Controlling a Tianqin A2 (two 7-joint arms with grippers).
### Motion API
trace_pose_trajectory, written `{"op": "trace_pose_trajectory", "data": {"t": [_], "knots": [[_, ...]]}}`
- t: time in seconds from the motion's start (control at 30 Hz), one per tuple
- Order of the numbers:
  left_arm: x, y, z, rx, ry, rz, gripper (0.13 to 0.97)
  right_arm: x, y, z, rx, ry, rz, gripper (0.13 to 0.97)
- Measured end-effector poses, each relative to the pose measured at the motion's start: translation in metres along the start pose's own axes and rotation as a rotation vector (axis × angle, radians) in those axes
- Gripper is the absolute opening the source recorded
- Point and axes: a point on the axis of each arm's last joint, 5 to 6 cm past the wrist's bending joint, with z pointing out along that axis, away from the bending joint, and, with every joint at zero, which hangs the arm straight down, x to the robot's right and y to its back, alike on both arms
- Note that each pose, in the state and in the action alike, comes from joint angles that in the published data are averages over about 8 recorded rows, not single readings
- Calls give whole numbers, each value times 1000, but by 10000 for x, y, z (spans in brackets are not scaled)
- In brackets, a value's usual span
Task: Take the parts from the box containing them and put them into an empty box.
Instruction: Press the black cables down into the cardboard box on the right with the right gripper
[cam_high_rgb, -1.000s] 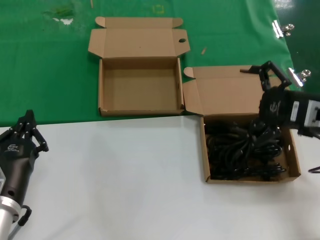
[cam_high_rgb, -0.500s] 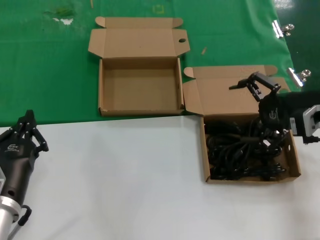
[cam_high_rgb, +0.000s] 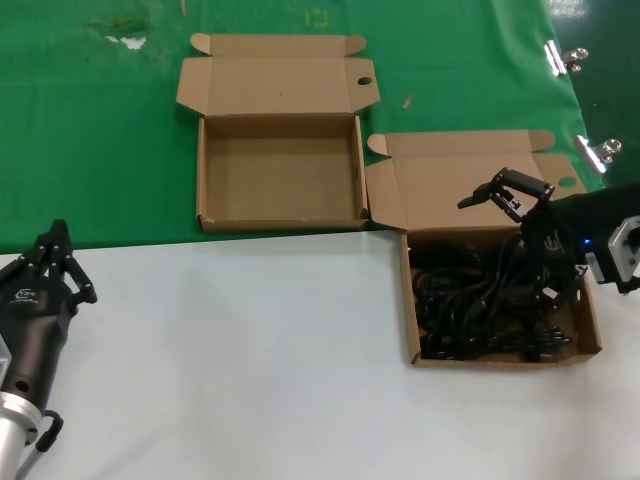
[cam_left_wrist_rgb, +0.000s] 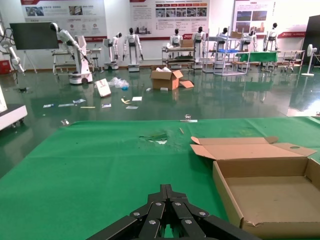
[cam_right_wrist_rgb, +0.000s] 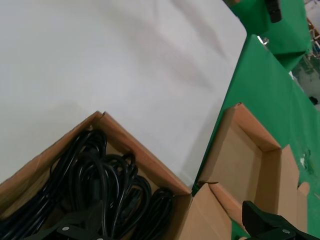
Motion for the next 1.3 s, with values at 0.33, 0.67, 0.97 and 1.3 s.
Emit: {"op": "trace_pose_trajectory", "data": {"t": [0.33, 0.67, 0.97, 1.3], "knots": [[0, 0, 0, 0, 0, 0, 140, -78, 169, 104, -1, -36, -67, 966], [0, 0, 0, 0, 0, 0, 140, -178, 235, 160, 8, -48, -84, 966], [0, 0, 0, 0, 0, 0, 140, -295, 252, 173, 14, -58, -79, 949], [0, 0, 0, 0, 0, 0, 140, -371, 276, 167, 9, -70, -70, 849]]}}
